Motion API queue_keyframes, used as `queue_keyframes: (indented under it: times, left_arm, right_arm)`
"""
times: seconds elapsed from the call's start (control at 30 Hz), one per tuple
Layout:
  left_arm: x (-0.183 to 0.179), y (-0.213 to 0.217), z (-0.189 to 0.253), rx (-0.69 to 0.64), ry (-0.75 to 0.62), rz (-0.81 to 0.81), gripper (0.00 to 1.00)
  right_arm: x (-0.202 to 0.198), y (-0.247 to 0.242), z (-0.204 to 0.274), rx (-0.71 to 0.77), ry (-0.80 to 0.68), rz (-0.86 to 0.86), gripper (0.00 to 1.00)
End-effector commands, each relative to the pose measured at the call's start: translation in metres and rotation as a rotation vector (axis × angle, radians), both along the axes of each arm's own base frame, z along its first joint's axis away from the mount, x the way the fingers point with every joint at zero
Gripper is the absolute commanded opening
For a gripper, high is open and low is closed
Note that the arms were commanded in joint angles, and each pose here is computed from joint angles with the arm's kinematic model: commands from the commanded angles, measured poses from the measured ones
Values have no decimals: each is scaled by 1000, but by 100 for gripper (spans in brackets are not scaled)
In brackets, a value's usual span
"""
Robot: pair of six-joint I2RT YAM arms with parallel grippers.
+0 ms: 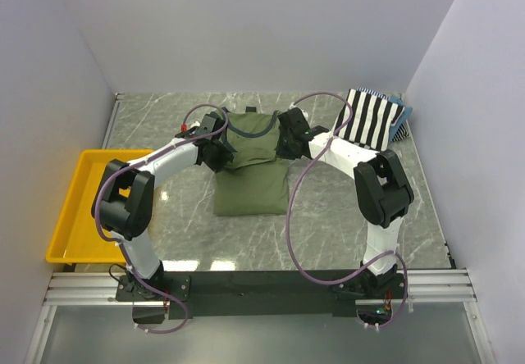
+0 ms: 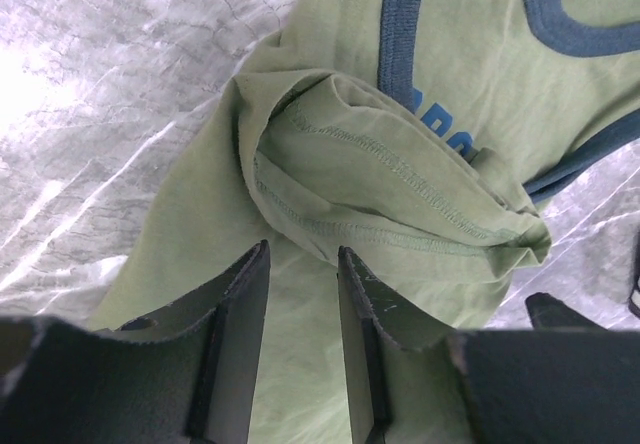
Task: Fold and stack the tank tops
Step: Fold the tank top
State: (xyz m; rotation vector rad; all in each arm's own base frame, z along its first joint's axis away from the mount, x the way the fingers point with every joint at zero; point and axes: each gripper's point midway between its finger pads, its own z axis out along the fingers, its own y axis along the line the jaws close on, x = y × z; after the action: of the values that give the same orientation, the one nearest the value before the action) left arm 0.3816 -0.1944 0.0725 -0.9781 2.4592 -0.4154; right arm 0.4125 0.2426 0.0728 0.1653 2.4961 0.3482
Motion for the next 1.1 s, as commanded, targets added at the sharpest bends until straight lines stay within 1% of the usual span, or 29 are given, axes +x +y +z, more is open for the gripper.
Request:
queue_keyframes:
  times: [0.0,0.47,0.6,0.63,0.8,0.83,1.07]
  left_arm:
    - [10,-6,11,-37,-28,27,38]
    - [15,-10,2,-39,-7,27,33]
    - [18,-11,2,-37,-11,22,25]
    - [20,-12,3,-41,-14,21,20]
    - [25,-15,3,-45,-16,8,6]
    - [26,-15,3,-48,-19,6,1]
    - [27,-14,7,-52,-30,-1,1]
  right_arm:
    - [9,-3,27,28,-67,-22,0]
    - [10,-3,24,23,-63,-24,0]
    - [9,-4,24,21,-64,-24,0]
    - [9,-3,24,19,-63,-23,0]
    - [8,-5,24,18,-64,-25,0]
    - [8,-6,24,18,-66,-26,0]
    - [8,-7,24,21,-67,-27,0]
